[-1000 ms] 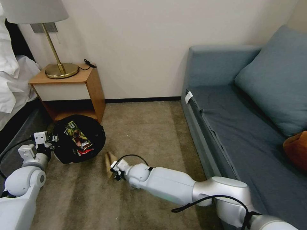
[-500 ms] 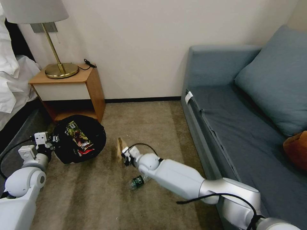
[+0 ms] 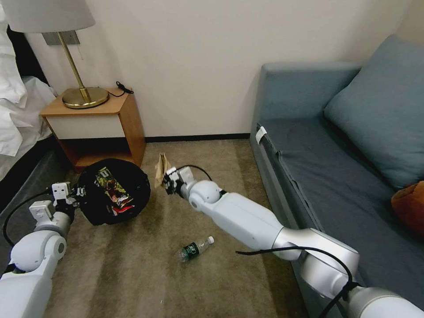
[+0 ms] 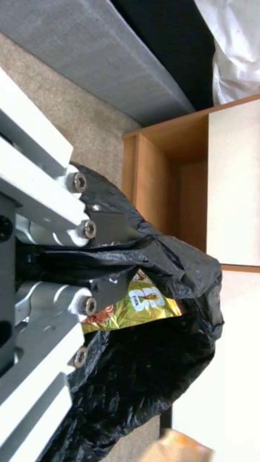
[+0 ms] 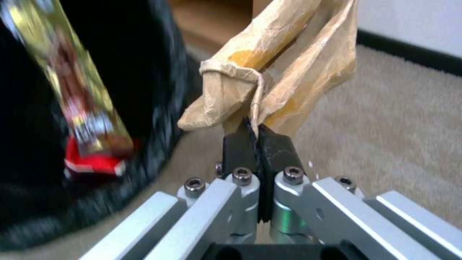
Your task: Pick up the trash bin, then pick up the garbage on the floor and place it into the trash bin.
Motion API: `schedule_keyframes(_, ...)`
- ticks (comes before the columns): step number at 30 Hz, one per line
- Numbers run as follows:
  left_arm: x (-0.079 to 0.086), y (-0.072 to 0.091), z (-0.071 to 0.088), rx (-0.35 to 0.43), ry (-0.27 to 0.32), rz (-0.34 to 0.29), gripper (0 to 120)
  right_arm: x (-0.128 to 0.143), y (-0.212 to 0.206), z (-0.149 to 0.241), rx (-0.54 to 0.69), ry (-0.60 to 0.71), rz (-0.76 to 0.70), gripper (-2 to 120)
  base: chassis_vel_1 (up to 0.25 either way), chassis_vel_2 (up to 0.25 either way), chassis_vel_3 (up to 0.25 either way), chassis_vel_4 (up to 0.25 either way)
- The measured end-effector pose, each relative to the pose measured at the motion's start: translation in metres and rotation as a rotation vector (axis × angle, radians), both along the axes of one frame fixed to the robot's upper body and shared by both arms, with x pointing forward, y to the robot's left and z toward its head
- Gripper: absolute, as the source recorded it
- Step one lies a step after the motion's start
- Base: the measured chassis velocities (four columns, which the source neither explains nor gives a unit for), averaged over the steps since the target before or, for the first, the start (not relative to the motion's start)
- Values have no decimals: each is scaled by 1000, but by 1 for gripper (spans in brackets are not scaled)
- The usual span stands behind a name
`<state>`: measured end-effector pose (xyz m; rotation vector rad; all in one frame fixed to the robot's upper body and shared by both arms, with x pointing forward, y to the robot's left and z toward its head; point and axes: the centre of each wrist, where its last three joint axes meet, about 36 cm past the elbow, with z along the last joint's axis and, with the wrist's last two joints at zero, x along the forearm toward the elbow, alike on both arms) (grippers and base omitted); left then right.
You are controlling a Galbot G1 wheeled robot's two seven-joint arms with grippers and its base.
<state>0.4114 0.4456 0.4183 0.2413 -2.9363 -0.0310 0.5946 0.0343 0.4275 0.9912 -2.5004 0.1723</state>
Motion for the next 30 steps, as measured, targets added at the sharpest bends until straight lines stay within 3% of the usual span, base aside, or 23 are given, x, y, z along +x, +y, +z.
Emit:
schedule_keyframes(7, -1, -3, -3, -7, 0, -6, 5, -6, -10, 38, 132, -5, 13, 0, 0, 0, 0, 0)
schedule_keyframes(14, 1, -12, -3, -20, -10, -24, 5, -33, -9, 69, 315, 74, 87, 0, 0, 0, 0, 0)
schedule_keyframes(24, 2, -20, -2, -33, -22, -44, 5, -61, 18, 62, 490, 250, 204, 0, 0, 0, 0, 0)
schedule_keyframes(30, 1, -20, 0, -41, -27, -46, 5, -72, 33, 41, 486, 283, 223, 0, 0, 0, 0, 0)
